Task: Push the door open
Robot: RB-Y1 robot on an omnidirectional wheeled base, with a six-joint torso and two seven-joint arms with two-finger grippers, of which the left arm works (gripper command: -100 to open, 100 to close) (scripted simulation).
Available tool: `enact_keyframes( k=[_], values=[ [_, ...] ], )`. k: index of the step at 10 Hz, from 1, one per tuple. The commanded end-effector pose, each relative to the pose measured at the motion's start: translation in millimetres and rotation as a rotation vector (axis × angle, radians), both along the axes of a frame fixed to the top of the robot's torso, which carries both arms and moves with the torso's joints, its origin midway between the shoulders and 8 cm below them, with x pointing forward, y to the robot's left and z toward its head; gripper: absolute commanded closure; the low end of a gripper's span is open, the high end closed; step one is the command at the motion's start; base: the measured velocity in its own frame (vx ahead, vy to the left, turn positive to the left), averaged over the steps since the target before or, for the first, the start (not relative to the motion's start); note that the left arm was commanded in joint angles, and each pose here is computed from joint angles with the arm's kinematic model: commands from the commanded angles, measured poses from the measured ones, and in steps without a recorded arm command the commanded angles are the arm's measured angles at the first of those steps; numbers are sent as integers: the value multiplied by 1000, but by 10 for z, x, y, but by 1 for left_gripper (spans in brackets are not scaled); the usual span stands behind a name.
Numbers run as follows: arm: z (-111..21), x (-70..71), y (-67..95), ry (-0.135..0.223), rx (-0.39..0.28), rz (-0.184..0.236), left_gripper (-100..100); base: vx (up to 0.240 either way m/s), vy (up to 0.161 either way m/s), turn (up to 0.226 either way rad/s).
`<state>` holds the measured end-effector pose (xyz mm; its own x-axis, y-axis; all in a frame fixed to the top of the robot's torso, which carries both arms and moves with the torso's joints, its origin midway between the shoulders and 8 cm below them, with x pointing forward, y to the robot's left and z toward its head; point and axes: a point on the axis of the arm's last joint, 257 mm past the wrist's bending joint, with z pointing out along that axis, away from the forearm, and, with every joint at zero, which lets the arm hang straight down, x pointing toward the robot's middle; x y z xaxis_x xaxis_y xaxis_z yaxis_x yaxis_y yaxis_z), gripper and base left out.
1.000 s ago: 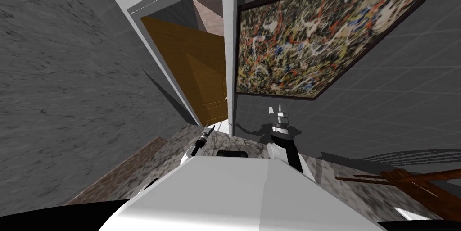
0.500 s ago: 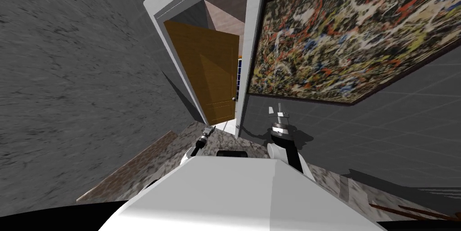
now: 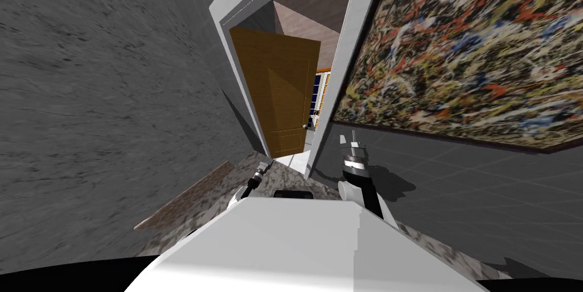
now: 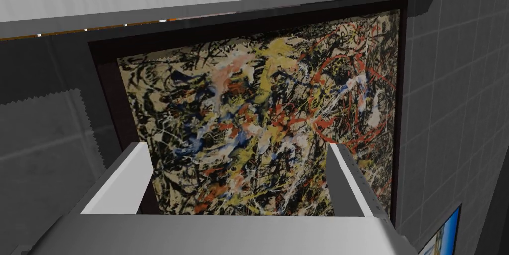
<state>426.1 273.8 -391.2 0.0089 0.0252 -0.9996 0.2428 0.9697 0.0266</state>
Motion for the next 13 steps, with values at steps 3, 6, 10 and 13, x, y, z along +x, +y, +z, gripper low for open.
enact_keyframes(
  k=[3,6,10,13],
  values=[
    [-2,-61,-114,-2,7,-39,-100,135,143,200],
    [-10,-146,-251,-3,15,-86,-100,237,125,237],
    [-20,-259,-421,-3,23,-143,-100,244,53,199],
    [-29,-360,-561,-3,27,-191,-100,246,16,185]
  ],
)
